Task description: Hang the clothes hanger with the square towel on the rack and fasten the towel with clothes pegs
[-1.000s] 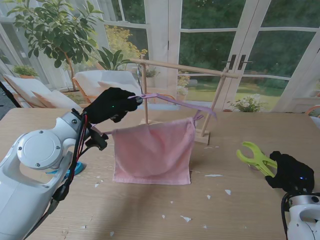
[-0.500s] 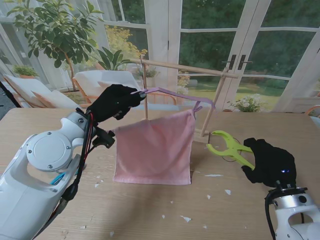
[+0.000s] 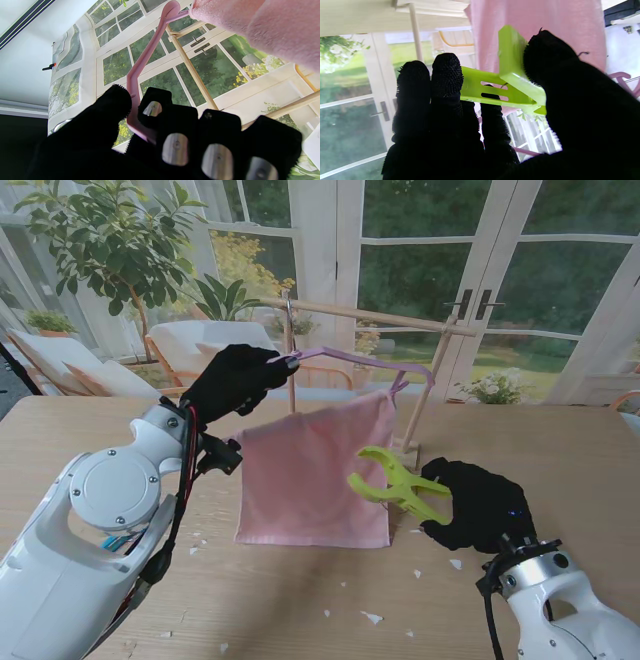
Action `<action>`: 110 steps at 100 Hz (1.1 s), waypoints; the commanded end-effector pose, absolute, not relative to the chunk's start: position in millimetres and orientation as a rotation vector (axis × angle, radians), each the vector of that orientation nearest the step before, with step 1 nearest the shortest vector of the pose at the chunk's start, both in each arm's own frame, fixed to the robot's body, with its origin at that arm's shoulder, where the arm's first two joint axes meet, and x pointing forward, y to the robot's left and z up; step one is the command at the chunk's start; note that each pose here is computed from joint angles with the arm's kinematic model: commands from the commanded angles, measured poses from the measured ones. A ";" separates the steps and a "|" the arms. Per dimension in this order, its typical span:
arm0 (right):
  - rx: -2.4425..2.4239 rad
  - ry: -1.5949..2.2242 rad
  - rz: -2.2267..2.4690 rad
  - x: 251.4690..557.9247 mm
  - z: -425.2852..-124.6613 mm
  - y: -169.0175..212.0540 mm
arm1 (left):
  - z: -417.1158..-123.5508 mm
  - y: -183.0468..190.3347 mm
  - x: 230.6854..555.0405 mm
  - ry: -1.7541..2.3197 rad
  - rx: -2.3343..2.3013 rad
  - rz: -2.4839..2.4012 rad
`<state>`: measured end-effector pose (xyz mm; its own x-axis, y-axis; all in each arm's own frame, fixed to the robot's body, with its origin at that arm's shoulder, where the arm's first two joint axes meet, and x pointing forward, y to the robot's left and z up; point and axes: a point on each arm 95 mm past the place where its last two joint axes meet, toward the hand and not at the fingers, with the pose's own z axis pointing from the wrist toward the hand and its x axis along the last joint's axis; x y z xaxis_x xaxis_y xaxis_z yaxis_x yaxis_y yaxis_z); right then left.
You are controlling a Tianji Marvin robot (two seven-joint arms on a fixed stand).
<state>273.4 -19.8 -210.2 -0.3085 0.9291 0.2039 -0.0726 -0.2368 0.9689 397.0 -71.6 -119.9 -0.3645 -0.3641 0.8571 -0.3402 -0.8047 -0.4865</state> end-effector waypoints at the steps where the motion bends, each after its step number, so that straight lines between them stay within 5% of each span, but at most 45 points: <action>1: 1.071 1.234 1.629 274.8 -204.5 -13.7 | -115.6 -76.1 393.5 0.982 -1.754 -2.424; 38: 1.208 1.176 1.609 283.4 -190.9 -3.5 | -120.6 -76.4 391.9 0.977 -1.613 -2.438; 110: 0.587 1.149 1.242 299.8 -175.1 21.0 | -118.1 -86.0 374.8 1.064 -1.537 -2.247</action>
